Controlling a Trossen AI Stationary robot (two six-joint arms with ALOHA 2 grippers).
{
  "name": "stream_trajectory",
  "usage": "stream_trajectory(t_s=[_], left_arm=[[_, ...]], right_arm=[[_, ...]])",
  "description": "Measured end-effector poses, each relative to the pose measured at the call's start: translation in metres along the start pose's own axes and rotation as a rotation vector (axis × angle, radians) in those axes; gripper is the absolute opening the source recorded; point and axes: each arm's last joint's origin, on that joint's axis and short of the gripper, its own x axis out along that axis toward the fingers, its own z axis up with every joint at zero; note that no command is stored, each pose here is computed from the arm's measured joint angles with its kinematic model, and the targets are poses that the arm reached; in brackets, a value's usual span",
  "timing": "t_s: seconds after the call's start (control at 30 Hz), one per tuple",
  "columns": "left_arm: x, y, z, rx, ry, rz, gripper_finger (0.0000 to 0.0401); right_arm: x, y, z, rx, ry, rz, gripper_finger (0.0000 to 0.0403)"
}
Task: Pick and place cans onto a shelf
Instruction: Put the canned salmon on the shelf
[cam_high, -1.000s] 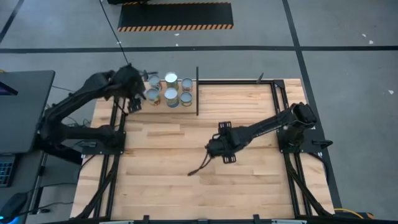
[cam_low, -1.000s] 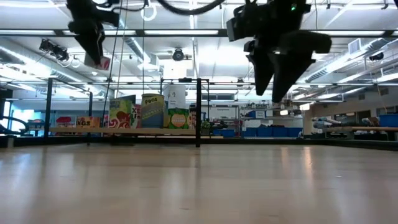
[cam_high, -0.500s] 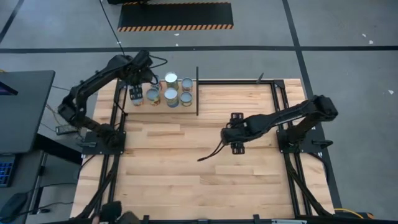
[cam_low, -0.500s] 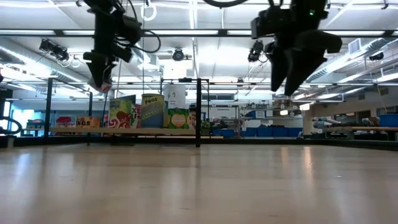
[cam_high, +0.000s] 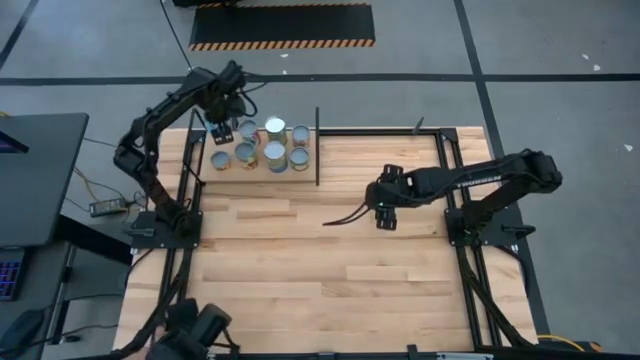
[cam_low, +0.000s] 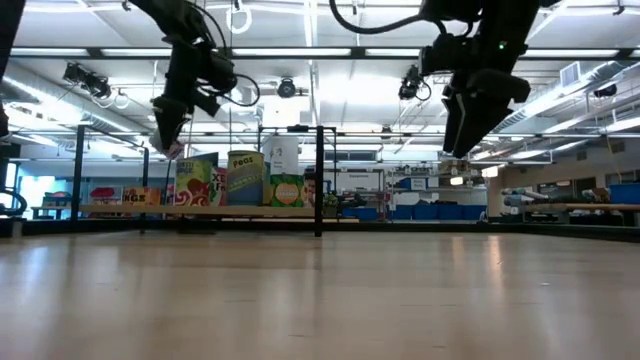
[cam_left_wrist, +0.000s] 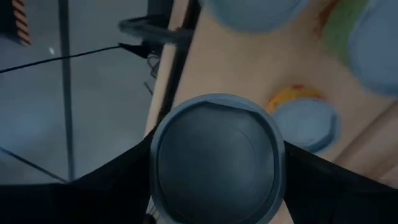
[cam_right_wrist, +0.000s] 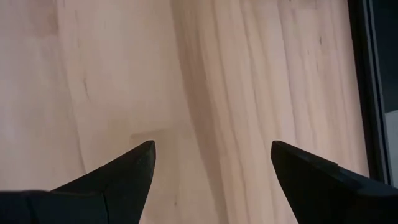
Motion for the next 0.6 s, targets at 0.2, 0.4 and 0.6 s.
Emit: stream_trajectory(t_s=[0.2,0.4,0.6], left_arm=[[0.024,0.0,0.015,-0.054,0.03,-0.039,0.0288],[0.039,0.004,0.02,-0.176,-0.003,-0.137,0.0288],[0.044,0.021,0.003,-0.42,-0.019,-0.192,0.0288]], right_arm=[[0.011,-0.004,-0.002,-0.009,0.001,0.007,0.0327],[0.016,-0.003,-0.006,-0.007,0.01,0.04,0.0327],[0.023,-0.001,-0.014,-0.017,0.04,0.044,0.0327]])
